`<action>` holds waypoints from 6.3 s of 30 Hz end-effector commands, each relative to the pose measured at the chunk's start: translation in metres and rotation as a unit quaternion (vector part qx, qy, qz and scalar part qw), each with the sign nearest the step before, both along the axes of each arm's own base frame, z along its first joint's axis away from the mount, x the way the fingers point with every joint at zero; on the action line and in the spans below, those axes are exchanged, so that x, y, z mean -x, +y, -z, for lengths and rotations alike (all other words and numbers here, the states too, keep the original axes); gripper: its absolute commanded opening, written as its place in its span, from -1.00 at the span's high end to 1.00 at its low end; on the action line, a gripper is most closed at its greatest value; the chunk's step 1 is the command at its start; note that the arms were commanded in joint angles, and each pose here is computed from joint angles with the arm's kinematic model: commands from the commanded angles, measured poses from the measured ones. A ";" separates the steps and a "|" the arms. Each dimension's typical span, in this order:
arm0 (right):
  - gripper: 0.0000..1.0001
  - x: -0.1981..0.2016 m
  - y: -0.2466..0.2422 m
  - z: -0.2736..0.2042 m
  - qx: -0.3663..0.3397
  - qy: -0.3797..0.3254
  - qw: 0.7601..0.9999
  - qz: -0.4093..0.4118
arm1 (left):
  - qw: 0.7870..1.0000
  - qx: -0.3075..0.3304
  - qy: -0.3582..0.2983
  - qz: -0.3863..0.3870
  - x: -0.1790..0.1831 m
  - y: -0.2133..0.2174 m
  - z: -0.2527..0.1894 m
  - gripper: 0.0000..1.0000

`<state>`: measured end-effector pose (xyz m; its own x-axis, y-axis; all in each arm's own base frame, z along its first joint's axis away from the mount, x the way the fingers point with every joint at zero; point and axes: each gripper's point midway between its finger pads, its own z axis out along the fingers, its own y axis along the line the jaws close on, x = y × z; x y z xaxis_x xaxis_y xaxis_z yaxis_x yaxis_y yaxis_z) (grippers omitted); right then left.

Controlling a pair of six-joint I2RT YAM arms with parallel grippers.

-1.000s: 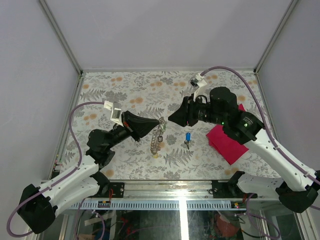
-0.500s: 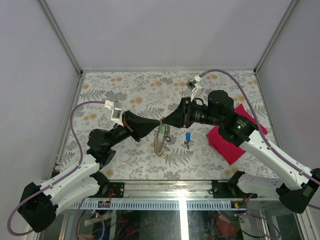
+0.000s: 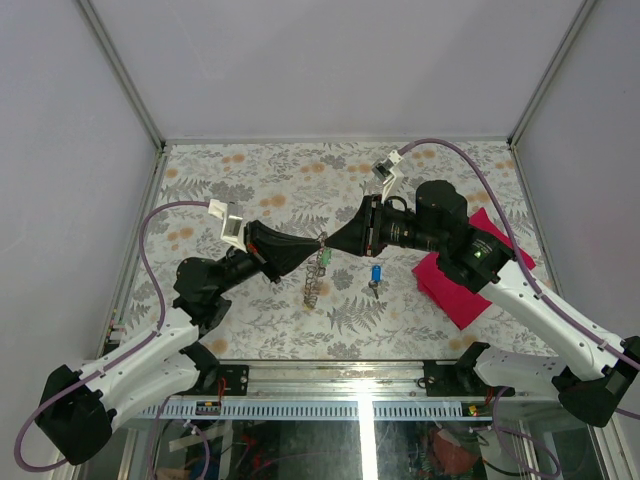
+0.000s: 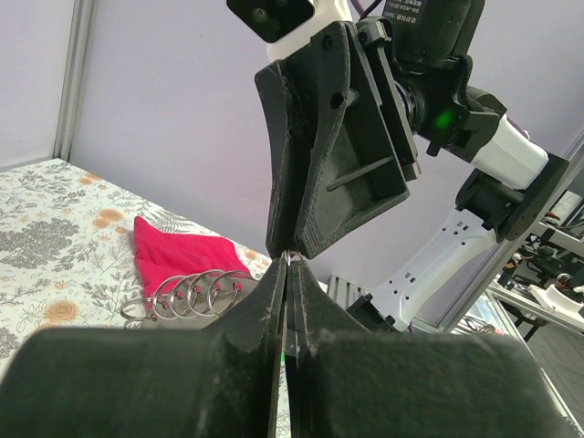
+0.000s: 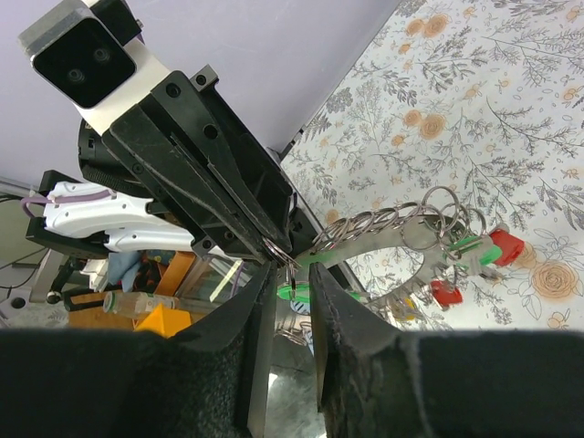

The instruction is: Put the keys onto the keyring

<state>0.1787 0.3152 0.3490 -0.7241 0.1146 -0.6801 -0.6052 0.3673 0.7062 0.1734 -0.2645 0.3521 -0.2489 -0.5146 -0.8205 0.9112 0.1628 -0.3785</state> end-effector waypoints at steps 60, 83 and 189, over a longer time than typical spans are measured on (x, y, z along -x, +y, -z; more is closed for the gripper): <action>0.22 0.028 -0.040 -0.042 -0.099 -0.428 0.898 -0.015 | 0.993 0.038 -0.087 0.070 0.036 0.003 -0.051 1.00; 0.44 0.053 -0.015 -0.035 -0.136 -0.480 0.856 -0.136 | 0.987 0.024 -0.111 0.117 0.053 -0.001 -0.054 1.00; 1.00 0.056 -0.038 0.033 0.397 -0.184 0.859 -0.265 | 0.977 -0.108 -0.109 0.145 0.051 -0.050 0.007 0.31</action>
<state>0.1250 0.2695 0.3028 -0.2737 -0.7943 -0.5424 -0.9582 0.2741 0.0821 0.1262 -0.3110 0.3249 -0.2296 -0.2307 -0.9456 0.9732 -0.0405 -0.2264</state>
